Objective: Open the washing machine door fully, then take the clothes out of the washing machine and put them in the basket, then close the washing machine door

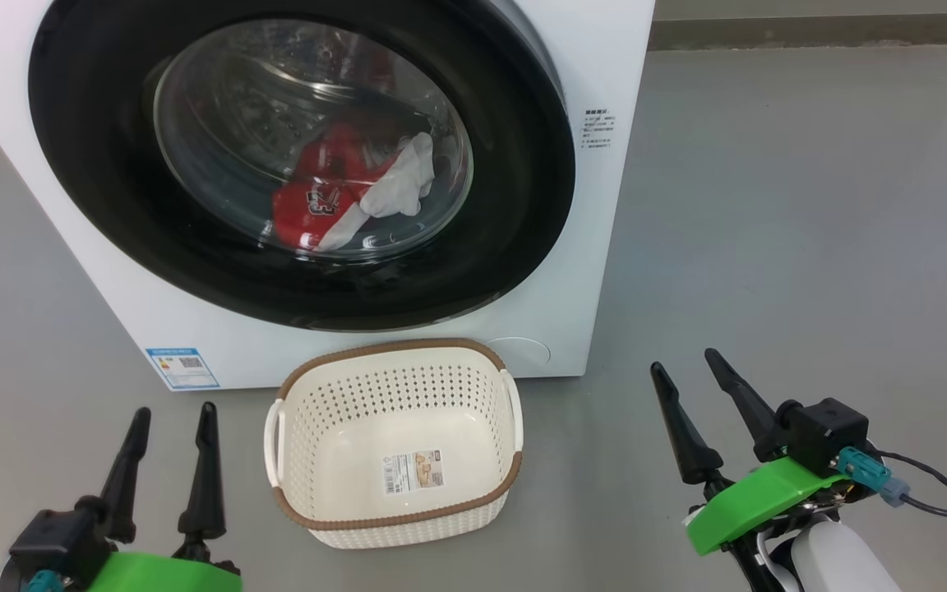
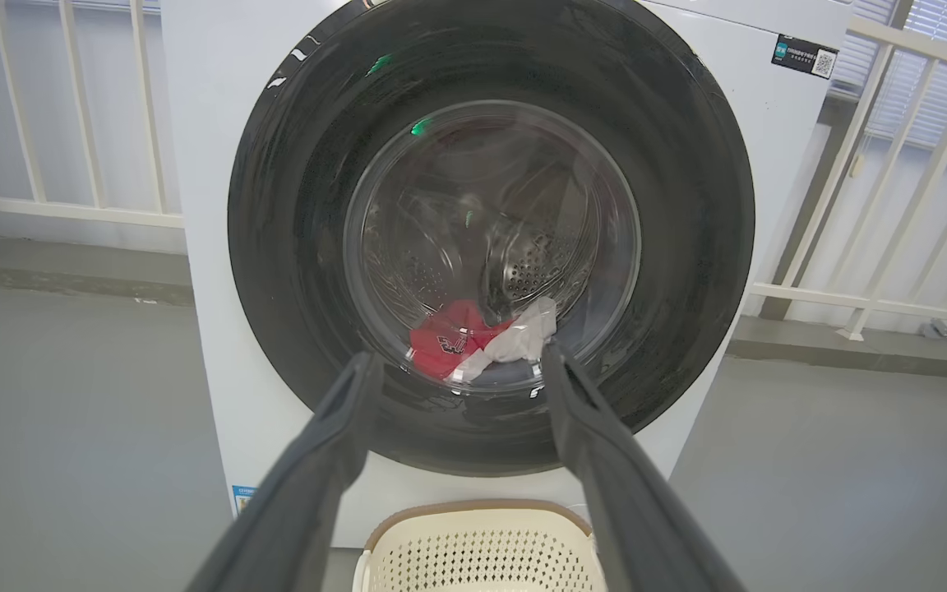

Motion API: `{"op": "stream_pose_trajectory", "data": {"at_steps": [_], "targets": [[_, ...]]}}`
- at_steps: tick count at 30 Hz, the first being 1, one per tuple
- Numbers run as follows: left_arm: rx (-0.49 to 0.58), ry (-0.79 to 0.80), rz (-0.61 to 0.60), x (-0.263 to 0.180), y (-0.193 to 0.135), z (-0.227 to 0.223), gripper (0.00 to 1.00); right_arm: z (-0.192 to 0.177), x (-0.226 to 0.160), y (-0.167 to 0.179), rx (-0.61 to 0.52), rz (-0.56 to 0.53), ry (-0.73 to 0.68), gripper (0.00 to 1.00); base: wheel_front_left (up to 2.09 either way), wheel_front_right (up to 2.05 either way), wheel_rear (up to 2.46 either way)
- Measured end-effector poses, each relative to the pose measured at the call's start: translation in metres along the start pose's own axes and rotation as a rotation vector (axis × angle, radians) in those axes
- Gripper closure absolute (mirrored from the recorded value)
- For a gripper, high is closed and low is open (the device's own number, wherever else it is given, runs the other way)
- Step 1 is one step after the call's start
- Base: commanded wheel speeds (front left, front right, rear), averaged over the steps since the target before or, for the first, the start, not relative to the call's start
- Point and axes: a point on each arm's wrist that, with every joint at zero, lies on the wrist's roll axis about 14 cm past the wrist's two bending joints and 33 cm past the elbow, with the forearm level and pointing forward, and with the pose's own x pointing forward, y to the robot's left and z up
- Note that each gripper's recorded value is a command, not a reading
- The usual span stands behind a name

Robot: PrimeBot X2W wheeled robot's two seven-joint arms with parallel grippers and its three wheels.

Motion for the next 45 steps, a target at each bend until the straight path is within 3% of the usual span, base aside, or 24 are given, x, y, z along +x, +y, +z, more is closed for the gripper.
{"op": "stream_pose_trajectory", "data": {"at_steps": [5, 45], "targets": [[0.035, -0.009, -0.010, 0.000, -0.002, 0.002, 0.00, 0.004, 0.003, 0.003, -0.040, 0.015, -0.013, 0.00, 0.00, 0.00, 0.00], [0.036, 0.005, 0.000, 0.003, 0.002, -0.004, 0.00, 0.001, 0.011, -0.001, -0.032, 0.008, -0.011, 0.00, 0.00, 0.00, 0.00]]}}
